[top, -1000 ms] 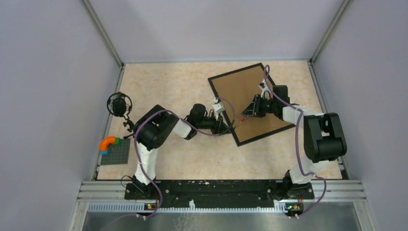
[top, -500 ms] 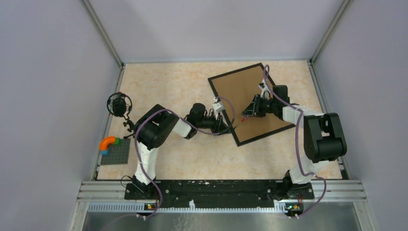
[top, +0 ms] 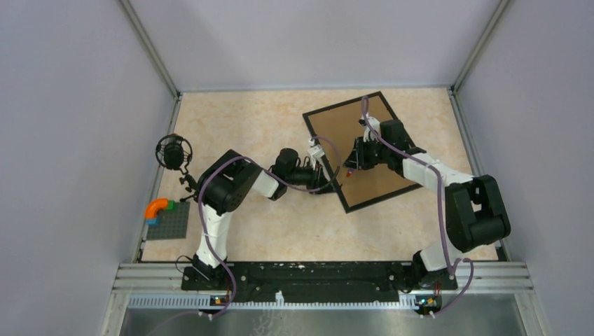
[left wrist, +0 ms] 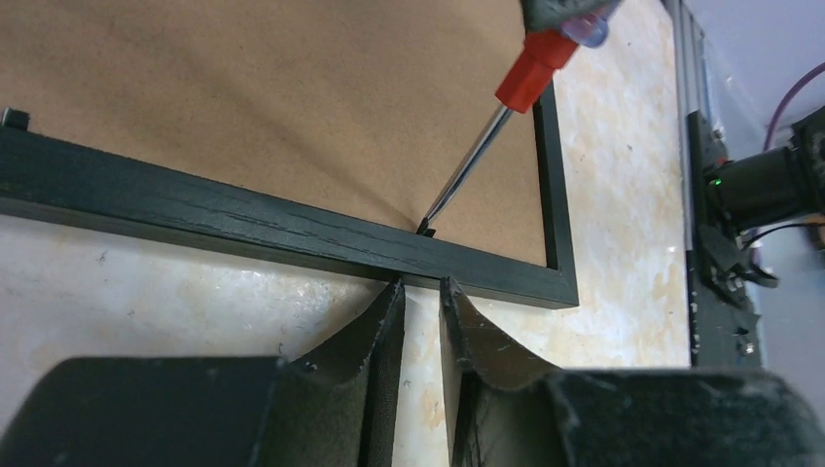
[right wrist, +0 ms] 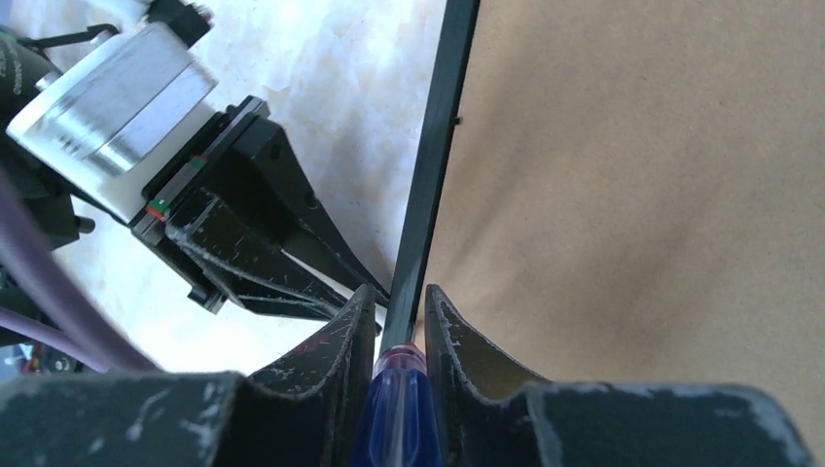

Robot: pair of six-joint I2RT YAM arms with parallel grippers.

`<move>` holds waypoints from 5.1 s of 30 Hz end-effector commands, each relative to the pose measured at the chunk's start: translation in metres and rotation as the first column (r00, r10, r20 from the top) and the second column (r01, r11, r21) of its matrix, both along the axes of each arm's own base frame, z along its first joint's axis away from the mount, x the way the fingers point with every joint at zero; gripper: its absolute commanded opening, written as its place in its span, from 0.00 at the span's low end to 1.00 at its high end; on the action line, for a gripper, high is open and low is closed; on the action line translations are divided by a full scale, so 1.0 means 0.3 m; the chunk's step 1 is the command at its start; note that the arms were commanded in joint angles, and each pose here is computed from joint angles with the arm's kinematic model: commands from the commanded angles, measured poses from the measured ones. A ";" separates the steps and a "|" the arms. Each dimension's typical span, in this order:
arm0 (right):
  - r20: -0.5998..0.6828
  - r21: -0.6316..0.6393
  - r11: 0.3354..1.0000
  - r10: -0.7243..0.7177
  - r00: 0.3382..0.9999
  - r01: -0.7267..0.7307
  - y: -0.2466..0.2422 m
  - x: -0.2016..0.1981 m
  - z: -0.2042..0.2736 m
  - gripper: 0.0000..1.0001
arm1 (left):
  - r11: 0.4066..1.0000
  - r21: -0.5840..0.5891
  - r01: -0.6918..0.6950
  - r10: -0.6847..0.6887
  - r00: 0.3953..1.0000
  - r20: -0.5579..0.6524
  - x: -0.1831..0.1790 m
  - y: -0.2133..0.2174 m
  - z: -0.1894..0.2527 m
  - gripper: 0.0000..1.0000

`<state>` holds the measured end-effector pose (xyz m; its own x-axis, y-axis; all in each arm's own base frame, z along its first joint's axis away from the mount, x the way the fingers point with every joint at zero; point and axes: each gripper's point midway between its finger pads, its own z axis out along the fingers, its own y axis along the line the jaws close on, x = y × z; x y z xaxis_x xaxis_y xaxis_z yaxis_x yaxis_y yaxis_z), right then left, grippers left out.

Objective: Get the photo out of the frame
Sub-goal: Release the photo frame item from the photo frame.

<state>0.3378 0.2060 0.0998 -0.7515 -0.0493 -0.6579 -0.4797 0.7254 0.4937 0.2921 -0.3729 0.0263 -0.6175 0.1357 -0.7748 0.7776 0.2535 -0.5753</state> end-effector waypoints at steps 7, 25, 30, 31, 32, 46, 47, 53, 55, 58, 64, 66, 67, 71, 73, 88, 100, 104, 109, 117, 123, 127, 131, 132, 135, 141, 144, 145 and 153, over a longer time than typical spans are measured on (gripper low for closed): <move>-0.259 0.023 0.976 0.216 0.941 -0.218 0.177 -0.307 -0.055 0.00 | 0.980 0.108 -0.167 0.186 0.960 -0.207 0.052 0.029 -0.188 0.26; -0.166 0.153 0.937 -0.288 0.943 0.313 -0.147 0.012 0.052 0.00 | 0.981 0.095 -0.168 0.182 0.969 -0.170 0.035 0.051 -0.176 0.26; -0.196 0.161 0.923 -0.318 0.928 0.350 -0.152 -0.008 0.033 0.00 | 0.981 0.089 -0.173 0.187 0.966 -0.180 0.036 0.048 -0.181 0.26; -0.202 0.164 0.923 -0.314 0.927 0.349 -0.150 -0.009 0.030 0.00 | 0.981 0.088 -0.171 0.184 0.967 -0.178 0.035 0.046 -0.180 0.26; -0.208 0.166 0.922 -0.314 0.926 0.350 -0.148 -0.010 0.026 0.00 | 0.981 0.089 -0.170 0.184 0.966 -0.179 0.035 0.046 -0.181 0.26; -0.156 0.135 0.926 -0.331 0.931 0.352 -0.192 0.049 -0.011 0.00 | 0.983 0.088 -0.160 0.173 0.970 -0.172 0.033 0.044 -0.181 0.26; -0.152 0.133 0.926 -0.333 0.931 0.353 -0.193 0.050 -0.015 0.00 | 0.983 0.088 -0.159 0.173 0.969 -0.175 0.030 0.044 -0.181 0.26; -0.159 0.125 0.928 -0.331 0.930 0.352 -0.193 0.058 -0.053 0.00 | 0.983 0.090 -0.158 0.171 0.970 -0.174 0.031 0.044 -0.182 0.26; -0.173 0.133 0.928 -0.325 0.930 0.349 -0.187 0.050 -0.064 0.00 | 0.983 0.092 -0.157 0.171 0.970 -0.174 0.029 0.045 -0.183 0.26; -0.195 0.133 0.931 -0.311 0.930 0.339 -0.175 0.034 -0.078 0.00 | 0.983 0.091 -0.157 0.170 0.970 -0.173 0.031 0.045 -0.183 0.26; -0.207 0.139 0.947 -0.259 0.943 0.290 -0.130 -0.011 -0.077 0.00 | 0.984 0.088 -0.153 0.166 0.970 -0.176 0.031 0.040 -0.181 0.26; -0.198 0.147 0.955 -0.228 0.953 0.259 -0.105 -0.019 -0.065 0.00 | 0.985 0.087 -0.152 0.165 0.970 -0.177 0.030 0.040 -0.182 0.26; -0.192 0.148 0.957 -0.217 0.957 0.247 -0.095 -0.022 -0.059 0.00 | 0.984 0.086 -0.153 0.166 0.970 -0.177 0.032 0.040 -0.181 0.26; -0.182 0.160 0.954 -0.225 0.957 0.254 -0.123 0.012 -0.020 0.00 | 0.983 0.090 -0.157 0.171 0.970 -0.175 0.030 0.044 -0.180 0.26; -0.156 0.164 0.948 -0.248 0.956 0.273 -0.166 0.049 0.007 0.00 | 0.983 0.092 -0.158 0.172 0.970 -0.169 0.031 0.048 -0.181 0.26; -0.206 0.195 0.931 -0.270 0.941 0.310 -0.182 0.071 -0.061 0.00 | 0.986 0.085 -0.147 0.160 0.972 -0.174 0.032 0.041 -0.180 0.26; -0.249 0.168 0.947 -0.228 0.941 0.274 -0.150 0.004 -0.106 0.00 | 0.985 0.085 -0.147 0.160 0.972 -0.174 0.032 0.041 -0.180 0.26; -0.244 0.172 0.950 -0.215 0.946 0.261 -0.147 -0.006 -0.088 0.00 | 0.985 0.085 -0.148 0.161 0.972 -0.173 0.033 0.041 -0.180 0.26; -0.240 0.195 0.961 -0.149 0.959 0.198 -0.088 -0.045 -0.051 0.00 | 0.985 0.085 -0.150 0.162 0.971 -0.173 0.033 0.040 -0.180 0.27; -0.240 0.178 0.984 0.030 0.970 0.014 0.057 -0.160 -0.007 0.00 | 0.980 0.090 -0.177 0.192 0.961 -0.201 0.043 0.041 -0.181 0.26; -0.202 0.120 0.991 0.087 0.976 -0.063 0.124 -0.225 0.030 0.00 | 0.976 0.084 -0.200 0.214 0.947 -0.238 0.049 0.034 -0.182 0.25; -0.196 0.060 0.997 0.056 0.979 -0.045 0.139 -0.226 0.048 0.00 | 0.976 0.083 -0.202 0.216 0.946 -0.241 0.049 0.035 -0.182 0.25; -0.202 0.010 0.999 0.049 0.978 -0.048 0.151 -0.240 0.052 0.00 | 0.975 0.084 -0.205 0.220 0.944 -0.244 0.051 0.035 -0.181 0.25; -0.197 0.007 0.998 0.062 0.978 -0.062 0.161 -0.252 0.054 0.00 | 0.975 0.084 -0.205 0.219 0.945 -0.245 0.050 0.034 -0.181 0.25; -0.186 0.015 0.997 0.071 0.980 -0.069 0.171 -0.254 0.071 0.00 | 0.975 0.083 -0.204 0.219 0.944 -0.248 0.052 0.033 -0.182 0.26; -0.086 0.037 0.998 -0.049 0.995 0.053 0.030 -0.098 0.124 0.00 | 0.984 0.048 -0.170 0.176 0.966 -0.188 0.021 0.050 -0.139 0.30; -0.062 0.068 0.993 -0.089 0.994 0.093 -0.033 -0.057 0.112 0.00 | 0.990 0.033 -0.139 0.143 0.978 -0.152 0.001 0.054 -0.114 0.32; -0.078 0.077 0.989 -0.119 0.990 0.125 -0.052 -0.044 0.102 0.00 | 0.990 0.034 -0.134 0.138 0.980 -0.143 -0.002 0.054 -0.113 0.32; -0.206 0.092 0.943 -0.297 0.932 0.321 -0.110 -0.025 0.023 0.00 | 0.988 0.043 -0.149 0.154 0.977 -0.148 -0.011 0.052 -0.132 0.33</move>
<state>0.3228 0.1695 0.0947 -0.8472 0.1975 -0.4932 -0.1692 0.7797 0.6029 0.3010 -0.3724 0.0283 -0.6839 0.0031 -0.7296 0.7020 0.2752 -0.6569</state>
